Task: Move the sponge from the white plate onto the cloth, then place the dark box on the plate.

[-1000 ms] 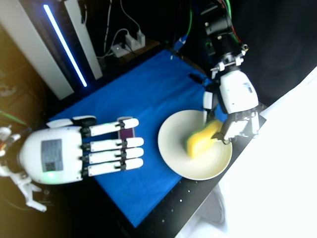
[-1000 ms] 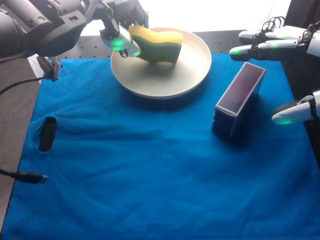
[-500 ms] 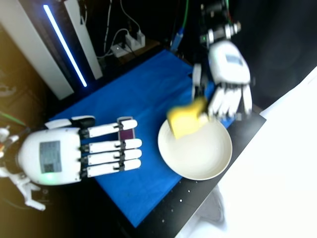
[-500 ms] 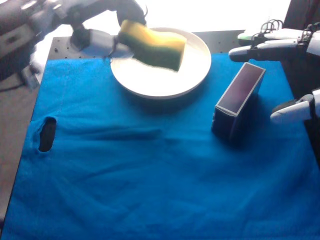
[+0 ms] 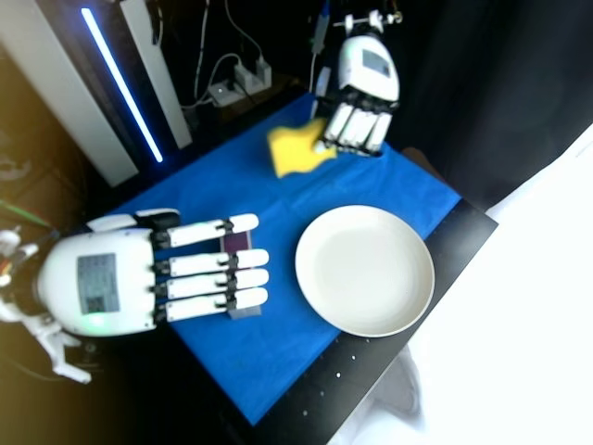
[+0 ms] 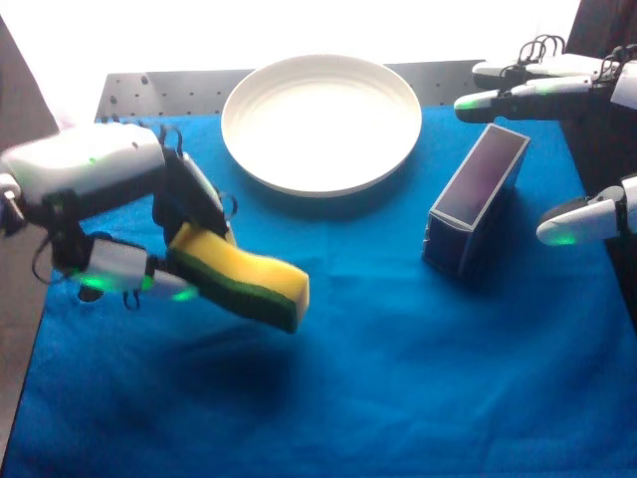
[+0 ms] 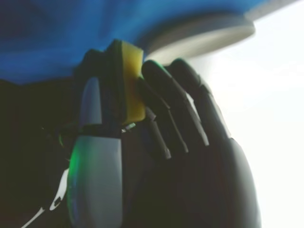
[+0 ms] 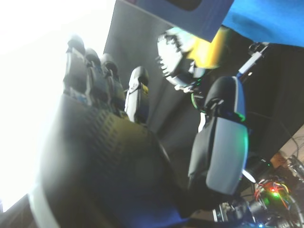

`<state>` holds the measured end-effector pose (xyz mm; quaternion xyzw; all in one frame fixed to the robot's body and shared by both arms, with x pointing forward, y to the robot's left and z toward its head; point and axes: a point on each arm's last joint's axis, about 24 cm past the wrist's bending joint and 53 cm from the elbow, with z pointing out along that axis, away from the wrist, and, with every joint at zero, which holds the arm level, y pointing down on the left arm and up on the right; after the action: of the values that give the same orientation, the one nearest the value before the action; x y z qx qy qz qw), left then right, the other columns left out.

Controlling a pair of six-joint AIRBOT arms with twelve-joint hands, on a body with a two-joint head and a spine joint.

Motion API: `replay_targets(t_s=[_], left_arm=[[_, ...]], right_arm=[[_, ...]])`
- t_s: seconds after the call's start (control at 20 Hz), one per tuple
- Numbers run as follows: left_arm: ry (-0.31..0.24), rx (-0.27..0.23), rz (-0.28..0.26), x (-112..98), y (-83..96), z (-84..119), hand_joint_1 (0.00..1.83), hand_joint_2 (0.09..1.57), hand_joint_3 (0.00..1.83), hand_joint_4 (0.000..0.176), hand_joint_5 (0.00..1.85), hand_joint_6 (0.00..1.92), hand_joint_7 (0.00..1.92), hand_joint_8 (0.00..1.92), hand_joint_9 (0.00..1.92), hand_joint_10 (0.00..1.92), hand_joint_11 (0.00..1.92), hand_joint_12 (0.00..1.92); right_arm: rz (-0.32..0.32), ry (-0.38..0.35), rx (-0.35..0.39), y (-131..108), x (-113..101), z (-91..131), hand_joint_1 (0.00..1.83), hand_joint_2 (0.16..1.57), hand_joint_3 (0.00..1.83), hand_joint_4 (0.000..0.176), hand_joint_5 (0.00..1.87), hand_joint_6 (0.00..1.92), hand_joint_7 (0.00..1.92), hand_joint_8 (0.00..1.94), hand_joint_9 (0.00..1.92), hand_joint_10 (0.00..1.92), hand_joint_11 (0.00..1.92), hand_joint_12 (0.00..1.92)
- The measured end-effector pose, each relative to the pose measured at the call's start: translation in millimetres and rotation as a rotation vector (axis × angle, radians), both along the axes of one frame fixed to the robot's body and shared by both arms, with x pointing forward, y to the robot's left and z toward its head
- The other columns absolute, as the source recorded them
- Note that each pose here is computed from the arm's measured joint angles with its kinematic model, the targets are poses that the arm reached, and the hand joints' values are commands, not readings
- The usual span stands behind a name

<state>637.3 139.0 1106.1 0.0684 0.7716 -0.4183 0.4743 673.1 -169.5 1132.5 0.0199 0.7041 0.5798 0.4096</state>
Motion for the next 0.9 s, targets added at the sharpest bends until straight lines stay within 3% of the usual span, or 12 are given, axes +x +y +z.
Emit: replay_targets(t_s=[0.1,0.15,0.2,0.3,0.35,0.4,0.45,0.5,0.55,0.6,0.85,0.9], left_arm=[[0.027,0.004,0.012,2.2,-0.4,-9.5,1.25,1.07,0.00,0.000,1.12,0.61,1.08,0.96,0.95,0.84,0.61,1.41],[0.026,0.005,0.015,3.8,0.2,-9.8,1.08,1.02,0.00,0.000,0.99,0.24,0.95,0.42,0.85,0.67,0.49,1.38],[0.030,0.015,0.017,3.6,1.2,-12.6,0.91,0.91,0.00,0.000,0.83,0.02,0.78,0.08,0.62,0.58,0.20,1.53],[0.043,0.027,0.018,1.7,2.3,-17.9,0.87,0.86,0.00,0.016,0.70,0.00,0.67,0.02,0.50,0.55,0.05,1.60],[0.056,0.013,0.021,-1.4,1.5,-20.1,0.76,0.82,0.00,0.080,0.52,0.00,0.50,0.00,0.33,0.48,0.00,1.46],[0.061,0.006,0.023,-3.0,1.5,-20.8,0.76,0.82,0.00,0.080,0.52,0.00,0.50,0.00,0.33,0.48,0.00,1.46],[0.056,-0.007,0.031,-4.4,1.8,-17.8,0.73,0.82,0.00,0.109,0.47,0.00,0.43,0.00,0.26,0.47,0.00,1.40],[0.035,-0.015,0.035,-5.2,1.7,-12.8,0.75,0.79,0.00,0.121,0.40,0.00,0.33,0.00,0.18,0.42,0.00,1.23],[0.024,-0.039,0.053,-4.7,3.2,-8.9,0.73,0.76,0.00,0.142,0.27,0.02,0.15,0.02,0.07,0.23,0.00,0.54],[0.023,-0.067,0.066,-6.7,7.1,-6.5,0.76,0.76,0.00,0.152,0.25,0.01,0.14,0.01,0.09,0.14,0.00,0.37],[0.004,-0.124,0.083,-11.3,14.7,6.3,0.65,0.78,0.00,0.169,0.25,0.00,0.08,0.00,0.12,0.01,0.00,0.52],[-0.007,-0.146,0.080,-12.4,12.7,11.8,0.58,0.81,0.00,0.141,0.25,0.00,0.14,0.00,0.19,0.01,0.00,0.80]], right_arm=[[0.000,0.000,0.000,0.0,0.0,0.0,0.65,0.95,0.00,0.176,0.29,0.00,0.12,0.00,0.01,0.00,0.00,0.00],[0.000,0.000,0.001,0.0,0.0,0.2,0.64,0.94,0.00,0.176,0.28,0.00,0.13,0.01,0.04,0.01,0.00,0.00],[0.000,0.000,0.001,-0.2,0.1,0.2,0.91,0.95,0.00,0.173,0.22,0.00,0.10,0.00,0.03,0.01,0.08,0.03],[-0.003,-0.008,-0.008,-3.3,2.0,0.8,0.93,0.93,0.00,0.175,0.19,0.00,0.10,0.00,0.04,0.01,0.11,0.04],[-0.009,-0.017,-0.017,-6.7,6.3,0.0,0.93,0.90,0.00,0.176,0.19,0.00,0.08,0.00,0.04,0.01,0.05,0.02],[-0.022,-0.018,-0.012,-9.0,10.5,-0.1,0.93,0.90,0.00,0.176,0.19,0.00,0.08,0.00,0.04,0.01,0.05,0.02],[-0.032,-0.015,-0.014,-9.9,13.9,-2.4,0.94,0.89,0.00,0.176,0.19,0.01,0.08,0.00,0.04,0.00,0.04,0.01],[-0.029,-0.019,-0.033,-6.1,16.4,-3.1,0.97,0.88,0.00,0.176,0.20,0.01,0.08,0.00,0.04,0.00,0.05,0.02],[-0.008,-0.036,-0.079,3.4,18.4,-4.0,0.86,0.89,0.00,0.176,0.18,0.00,0.13,0.01,0.10,0.02,0.13,0.05],[0.007,-0.057,-0.089,14.0,21.8,0.5,0.90,0.89,0.00,0.176,0.18,0.00,0.11,0.01,0.08,0.01,0.09,0.04],[0.042,-0.094,-0.189,38.3,29.1,-5.8,0.88,0.92,0.01,0.176,0.19,0.00,0.05,0.00,0.04,0.00,0.02,0.23],[0.060,-0.096,-0.243,42.2,26.9,-17.0,0.88,0.88,0.00,0.160,0.28,0.01,0.12,0.00,0.07,0.00,0.00,0.39]])
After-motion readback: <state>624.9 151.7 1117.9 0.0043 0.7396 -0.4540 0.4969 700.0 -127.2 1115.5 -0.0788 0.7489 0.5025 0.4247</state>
